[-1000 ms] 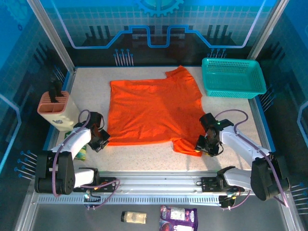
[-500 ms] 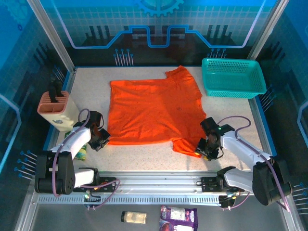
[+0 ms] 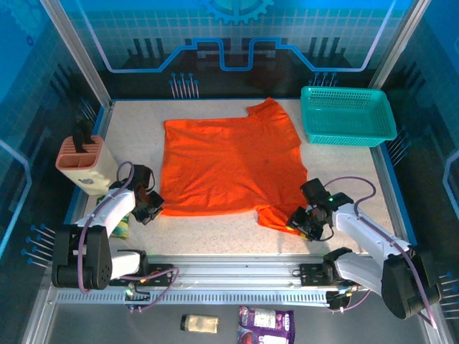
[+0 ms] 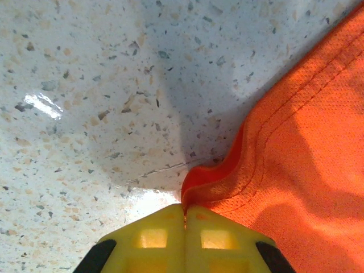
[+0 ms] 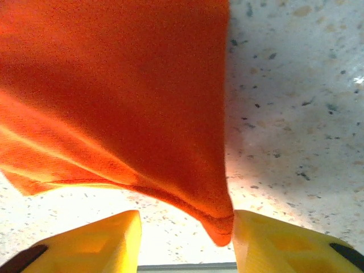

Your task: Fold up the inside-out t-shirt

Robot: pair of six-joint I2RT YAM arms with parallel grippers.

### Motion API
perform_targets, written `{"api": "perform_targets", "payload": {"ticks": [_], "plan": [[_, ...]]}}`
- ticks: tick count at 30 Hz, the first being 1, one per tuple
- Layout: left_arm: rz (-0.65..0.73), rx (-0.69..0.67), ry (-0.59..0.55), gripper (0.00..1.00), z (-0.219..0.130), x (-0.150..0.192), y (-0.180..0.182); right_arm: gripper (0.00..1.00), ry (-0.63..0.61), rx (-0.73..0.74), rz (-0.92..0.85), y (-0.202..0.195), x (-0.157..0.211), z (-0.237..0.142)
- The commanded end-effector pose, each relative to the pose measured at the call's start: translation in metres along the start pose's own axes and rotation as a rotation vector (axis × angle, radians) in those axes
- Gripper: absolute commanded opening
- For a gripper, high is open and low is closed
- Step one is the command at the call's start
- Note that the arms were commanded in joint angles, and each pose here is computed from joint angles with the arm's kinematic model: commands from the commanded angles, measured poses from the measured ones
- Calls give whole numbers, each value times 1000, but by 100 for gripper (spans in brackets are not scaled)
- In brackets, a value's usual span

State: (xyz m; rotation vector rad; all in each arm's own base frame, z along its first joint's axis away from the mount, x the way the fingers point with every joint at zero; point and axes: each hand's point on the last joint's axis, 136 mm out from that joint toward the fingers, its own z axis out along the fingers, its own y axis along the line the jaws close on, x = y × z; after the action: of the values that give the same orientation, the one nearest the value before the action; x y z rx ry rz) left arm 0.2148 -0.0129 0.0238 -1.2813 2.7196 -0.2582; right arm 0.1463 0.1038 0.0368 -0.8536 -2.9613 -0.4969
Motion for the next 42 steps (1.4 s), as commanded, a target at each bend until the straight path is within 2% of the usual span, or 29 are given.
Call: {"api": "perform_targets", "payload": {"ticks": [1, 8, 11, 15, 19, 25, 32, 35, 42], "plan": [[9, 2, 16, 5, -6, 0, -2, 44, -5, -42, 1, 6, 4, -3], [12, 5, 12, 5, -9, -1, -3, 31, -30, -53, -1, 6, 3, -9], [13, 7, 7, 5, -11, -1, -3, 20, -25, -47, 0, 4, 4, -9], [5, 24, -21, 4, -18, -3, -4, 1, -35, -42, -23, 4, 5, -17], [-24, 60, -55, 4, -30, -4, -3, 0, -48, -35, -41, -3, 12, -30], [-43, 90, -90, 3, -48, -5, 0, 0, -70, -159, -67, 3, 26, -52], [-40, 121, -121, 3, -69, -4, 0, 0, -75, -203, -112, 3, 41, -81], [-19, 154, -127, 4, -76, -4, -7, 0, -109, -221, -142, 13, 35, -94], [41, 193, -134, 4, -82, -19, -31, 0, -200, -204, -230, 55, -4, -112]]}}
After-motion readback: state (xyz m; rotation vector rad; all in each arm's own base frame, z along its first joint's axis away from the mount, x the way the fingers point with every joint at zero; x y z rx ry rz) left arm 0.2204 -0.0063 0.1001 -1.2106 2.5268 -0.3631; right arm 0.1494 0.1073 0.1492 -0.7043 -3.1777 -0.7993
